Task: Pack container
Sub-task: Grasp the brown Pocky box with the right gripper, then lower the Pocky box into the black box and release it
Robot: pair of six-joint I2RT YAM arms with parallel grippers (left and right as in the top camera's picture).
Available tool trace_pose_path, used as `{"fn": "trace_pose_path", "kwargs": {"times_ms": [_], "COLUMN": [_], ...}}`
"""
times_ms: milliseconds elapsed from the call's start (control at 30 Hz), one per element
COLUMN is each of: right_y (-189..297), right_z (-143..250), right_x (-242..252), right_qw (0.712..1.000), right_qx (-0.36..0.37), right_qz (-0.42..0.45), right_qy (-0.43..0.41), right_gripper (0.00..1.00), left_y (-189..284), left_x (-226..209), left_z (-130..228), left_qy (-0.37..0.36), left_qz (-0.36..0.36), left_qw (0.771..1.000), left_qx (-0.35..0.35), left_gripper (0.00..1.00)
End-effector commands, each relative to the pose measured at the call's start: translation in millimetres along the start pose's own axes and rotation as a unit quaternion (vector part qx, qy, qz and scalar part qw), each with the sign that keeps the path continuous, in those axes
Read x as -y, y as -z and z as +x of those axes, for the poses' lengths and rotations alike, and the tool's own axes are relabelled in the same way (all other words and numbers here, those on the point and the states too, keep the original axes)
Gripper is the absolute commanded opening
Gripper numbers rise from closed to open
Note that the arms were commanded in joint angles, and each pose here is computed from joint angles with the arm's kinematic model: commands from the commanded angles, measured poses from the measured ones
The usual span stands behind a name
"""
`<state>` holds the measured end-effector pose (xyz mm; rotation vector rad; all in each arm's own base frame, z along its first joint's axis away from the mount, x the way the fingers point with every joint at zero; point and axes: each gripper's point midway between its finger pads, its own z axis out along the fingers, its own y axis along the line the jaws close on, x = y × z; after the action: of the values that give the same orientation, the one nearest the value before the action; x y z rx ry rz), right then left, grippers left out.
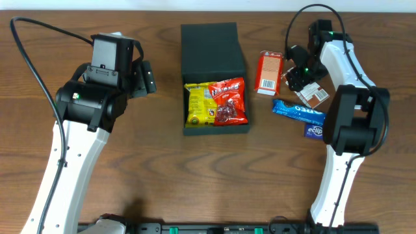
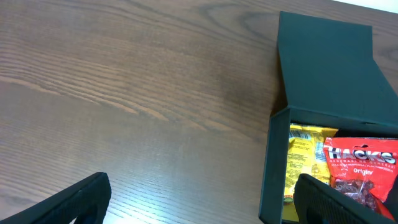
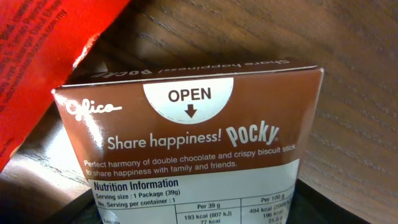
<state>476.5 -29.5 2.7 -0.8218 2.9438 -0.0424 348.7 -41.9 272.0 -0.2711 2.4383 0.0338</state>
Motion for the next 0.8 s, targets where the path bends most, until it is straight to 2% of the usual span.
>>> {"fn": "trace_pose_path", "kwargs": {"times_ms": [0, 300, 500, 600, 767], "right_y": [-6, 3, 52, 87, 136], "right_z": [5, -12, -48, -65, -93], "right_x": [3, 21, 42, 43, 10], "right_qw": [1.0, 0.996, 0.986, 0.98, 0.976], "right_qx": [-0.006, 0.026, 0.087, 0.117, 0.156], "right_qz": [-0.003, 0.033, 0.061, 0.07, 0.036], "right_qy": [-0.018, -0.073, -0.13, -0.147, -0.148], "right_gripper": [0.68, 0.69, 0.69, 0.66, 0.58], "left_y": [4, 4, 4, 4, 4], "left_x": [0, 0, 0, 0, 0], "left_z": [-7, -7, -7, -7, -7], "left_qy": [-0.005, -0.005, -0.005, -0.005, -0.005], "left_qz": [0.001, 0.001, 0.001, 0.001, 0.001], "left_qw": [1.0, 1.0, 1.0, 1.0, 1.0], "left_qx": [0.009, 0.01, 0.01, 0.01, 0.01], "left_gripper": [0.95, 0.95, 0.95, 0.95, 0.95]}}
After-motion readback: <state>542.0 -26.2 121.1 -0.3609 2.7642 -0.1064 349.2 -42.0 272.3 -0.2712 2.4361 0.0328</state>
